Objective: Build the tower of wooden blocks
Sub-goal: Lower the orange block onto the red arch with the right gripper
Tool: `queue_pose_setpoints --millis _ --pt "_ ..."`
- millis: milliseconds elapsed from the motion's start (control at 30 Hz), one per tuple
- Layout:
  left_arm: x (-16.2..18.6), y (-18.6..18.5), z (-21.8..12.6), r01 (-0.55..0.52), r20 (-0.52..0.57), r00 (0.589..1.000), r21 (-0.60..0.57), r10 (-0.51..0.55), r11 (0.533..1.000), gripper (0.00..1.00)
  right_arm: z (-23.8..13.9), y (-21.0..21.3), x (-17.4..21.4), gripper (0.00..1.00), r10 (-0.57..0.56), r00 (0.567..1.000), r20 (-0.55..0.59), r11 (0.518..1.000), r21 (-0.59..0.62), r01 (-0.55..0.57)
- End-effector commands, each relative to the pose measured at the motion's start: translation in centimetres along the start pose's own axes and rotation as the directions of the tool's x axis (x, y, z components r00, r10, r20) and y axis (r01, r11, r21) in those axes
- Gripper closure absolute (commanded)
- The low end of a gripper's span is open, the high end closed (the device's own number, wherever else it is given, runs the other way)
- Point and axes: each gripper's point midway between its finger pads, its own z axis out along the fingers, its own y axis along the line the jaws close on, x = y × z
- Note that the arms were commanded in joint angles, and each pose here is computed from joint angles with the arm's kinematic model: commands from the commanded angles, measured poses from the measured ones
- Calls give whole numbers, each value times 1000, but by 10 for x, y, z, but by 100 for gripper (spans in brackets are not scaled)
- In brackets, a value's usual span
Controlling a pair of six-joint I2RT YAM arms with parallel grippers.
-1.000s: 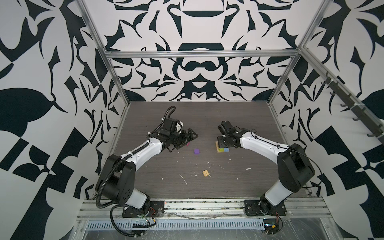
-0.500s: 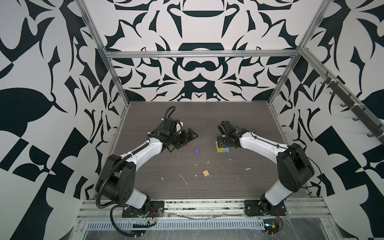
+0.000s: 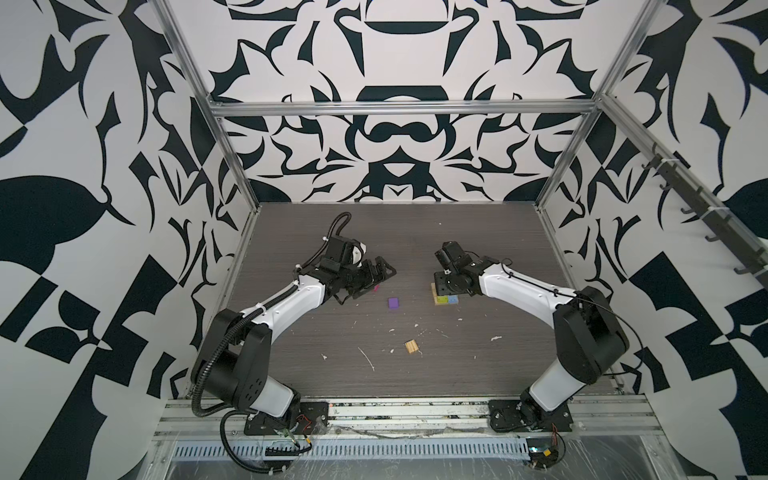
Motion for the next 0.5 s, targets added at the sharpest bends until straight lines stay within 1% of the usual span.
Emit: queue_pose_setpoints --millis 0,467 --pt "-9 -13 -2 -17 25 1000 21 17 1000 0 -9 -4 -6 44 19 999 26 1000 7 -19" --pt "-9 -13 -1 -16 21 1000 22 16 1000 0 -9 -4 -5 43 22 999 29 1000 5 -23"
